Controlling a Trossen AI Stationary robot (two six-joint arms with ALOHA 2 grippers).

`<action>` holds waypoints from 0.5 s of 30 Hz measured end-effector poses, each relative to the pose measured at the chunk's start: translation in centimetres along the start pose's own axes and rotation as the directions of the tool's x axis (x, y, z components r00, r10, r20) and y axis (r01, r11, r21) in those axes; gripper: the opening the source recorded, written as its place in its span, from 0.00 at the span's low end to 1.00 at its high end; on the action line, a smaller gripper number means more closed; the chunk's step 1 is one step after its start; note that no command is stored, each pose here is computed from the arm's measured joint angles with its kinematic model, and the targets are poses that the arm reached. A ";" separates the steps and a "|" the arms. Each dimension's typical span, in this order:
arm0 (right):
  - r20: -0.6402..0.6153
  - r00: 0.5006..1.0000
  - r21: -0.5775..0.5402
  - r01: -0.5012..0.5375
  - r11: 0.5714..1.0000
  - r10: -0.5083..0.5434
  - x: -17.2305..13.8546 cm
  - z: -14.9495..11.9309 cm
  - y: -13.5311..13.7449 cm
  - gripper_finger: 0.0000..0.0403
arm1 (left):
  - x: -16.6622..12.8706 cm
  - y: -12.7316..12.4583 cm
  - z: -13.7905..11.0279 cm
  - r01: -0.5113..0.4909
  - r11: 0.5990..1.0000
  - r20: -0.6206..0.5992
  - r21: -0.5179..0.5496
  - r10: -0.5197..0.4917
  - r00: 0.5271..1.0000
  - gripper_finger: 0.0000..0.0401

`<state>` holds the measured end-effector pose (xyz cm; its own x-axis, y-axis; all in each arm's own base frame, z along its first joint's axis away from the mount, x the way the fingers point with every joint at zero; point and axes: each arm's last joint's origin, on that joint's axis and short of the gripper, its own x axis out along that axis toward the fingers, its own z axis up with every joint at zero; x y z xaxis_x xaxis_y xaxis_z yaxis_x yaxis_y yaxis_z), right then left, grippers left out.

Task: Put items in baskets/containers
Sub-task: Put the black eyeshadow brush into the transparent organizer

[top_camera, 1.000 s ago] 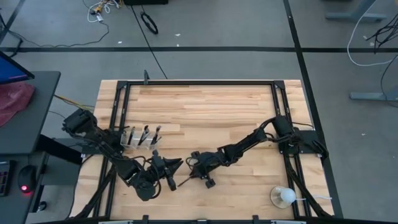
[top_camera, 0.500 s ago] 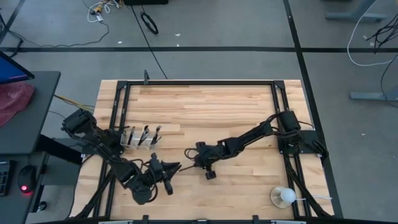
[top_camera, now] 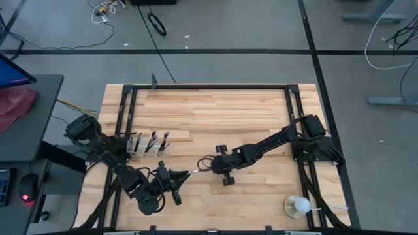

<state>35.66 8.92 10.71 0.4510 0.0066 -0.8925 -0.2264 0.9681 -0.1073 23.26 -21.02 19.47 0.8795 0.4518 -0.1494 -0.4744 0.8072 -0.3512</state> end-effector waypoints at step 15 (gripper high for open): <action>0.161 0.986 0.018 0.046 0.999 -0.049 -0.3 -0.1 0.1 0.29 | 0.5 0.2 -1.9 -0.018 1.000 -0.008 0.002 0.018 1.000 0.15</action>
<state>35.38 8.99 10.91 0.5949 -0.0001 -0.8038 -0.1895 0.9718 -0.1404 23.67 -21.37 17.61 0.8712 0.4631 -0.1626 -0.4899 0.7997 -0.3471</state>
